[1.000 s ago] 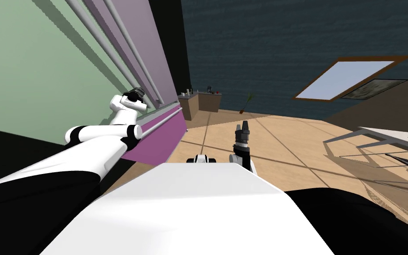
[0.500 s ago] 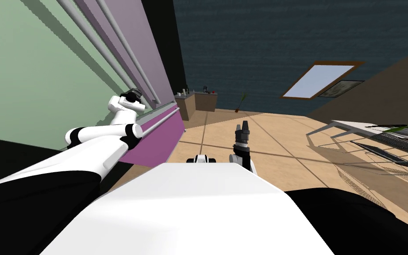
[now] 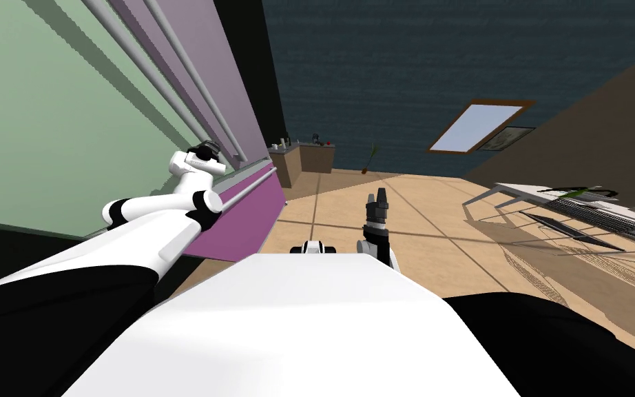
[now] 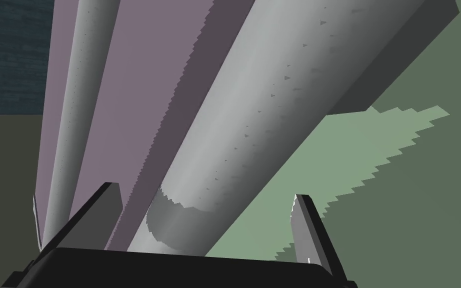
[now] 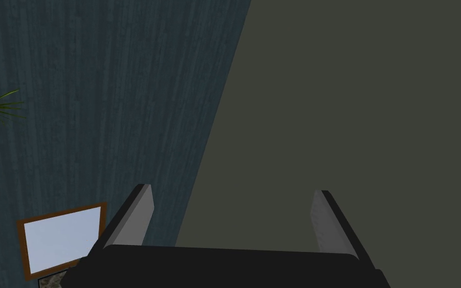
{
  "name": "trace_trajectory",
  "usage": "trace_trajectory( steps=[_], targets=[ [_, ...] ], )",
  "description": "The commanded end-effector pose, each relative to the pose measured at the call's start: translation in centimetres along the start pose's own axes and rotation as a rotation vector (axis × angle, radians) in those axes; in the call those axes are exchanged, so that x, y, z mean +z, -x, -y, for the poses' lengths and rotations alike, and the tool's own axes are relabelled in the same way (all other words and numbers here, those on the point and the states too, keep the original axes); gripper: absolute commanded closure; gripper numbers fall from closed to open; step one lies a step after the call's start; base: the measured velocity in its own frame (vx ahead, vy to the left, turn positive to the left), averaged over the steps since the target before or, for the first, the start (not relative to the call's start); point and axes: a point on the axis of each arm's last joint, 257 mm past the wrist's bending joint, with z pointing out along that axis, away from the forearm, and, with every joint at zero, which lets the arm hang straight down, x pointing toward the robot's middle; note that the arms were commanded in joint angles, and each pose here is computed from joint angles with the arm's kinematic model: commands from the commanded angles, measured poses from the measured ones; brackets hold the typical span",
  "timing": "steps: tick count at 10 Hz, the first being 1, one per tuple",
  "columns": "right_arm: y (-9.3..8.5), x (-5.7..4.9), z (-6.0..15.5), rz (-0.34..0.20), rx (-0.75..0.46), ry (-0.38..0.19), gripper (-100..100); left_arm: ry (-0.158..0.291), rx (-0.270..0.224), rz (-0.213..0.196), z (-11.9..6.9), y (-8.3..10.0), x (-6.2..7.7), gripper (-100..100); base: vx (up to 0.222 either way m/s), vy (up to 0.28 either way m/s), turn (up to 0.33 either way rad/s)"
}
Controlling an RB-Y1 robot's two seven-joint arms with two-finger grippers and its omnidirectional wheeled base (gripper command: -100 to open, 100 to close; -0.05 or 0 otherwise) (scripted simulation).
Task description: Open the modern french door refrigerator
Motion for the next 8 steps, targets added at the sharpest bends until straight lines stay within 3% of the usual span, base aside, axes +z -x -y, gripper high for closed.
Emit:
trace_trajectory(
  steps=[1, 2, 3, 4, 6, 7, 8],
  targets=[
    [0.0, 0.0, 0.0, 0.000, 0.000, 0.000, 0, 0.015, -0.001, -0.013, -0.5, -0.6, 0.2, -100, -0.078, 0.016, -0.313],
    [0.0, 0.0, 0.0, 0.000, 0.000, 0.000, 0, 0.032, 0.008, -0.018, -1.4, -0.9, 0.2, -100, -0.097, 0.041, -0.188],
    [0.0, 0.0, 0.0, 0.000, 0.000, 0.000, 0, 0.027, -0.010, -0.022, -1.2, -1.1, 0.2, -100, -0.044, 0.029, 0.026],
    [0.0, 0.0, 0.0, 0.000, 0.000, 0.000, 0, 0.032, 0.014, -0.017, -1.4, -0.9, 0.2, -100, -0.007, 0.012, 0.028],
    [0.0, 0.0, 0.0, 0.000, 0.000, 0.000, 0, 0.032, 0.015, -0.018, -1.4, -0.9, 0.2, -100, 0.003, -0.001, 0.000],
    [0.0, 0.0, 0.0, 0.000, 0.000, 0.000, 0, 0.014, 0.024, 0.003, -0.7, 0.1, 0.1, 100, 0.087, -0.033, 0.214],
    [0.0, 0.0, 0.0, 0.000, 0.000, 0.000, 0, 0.021, 0.043, 0.005, -1.1, 0.2, 0.1, 100, 0.101, -0.055, 0.165]
  ],
)
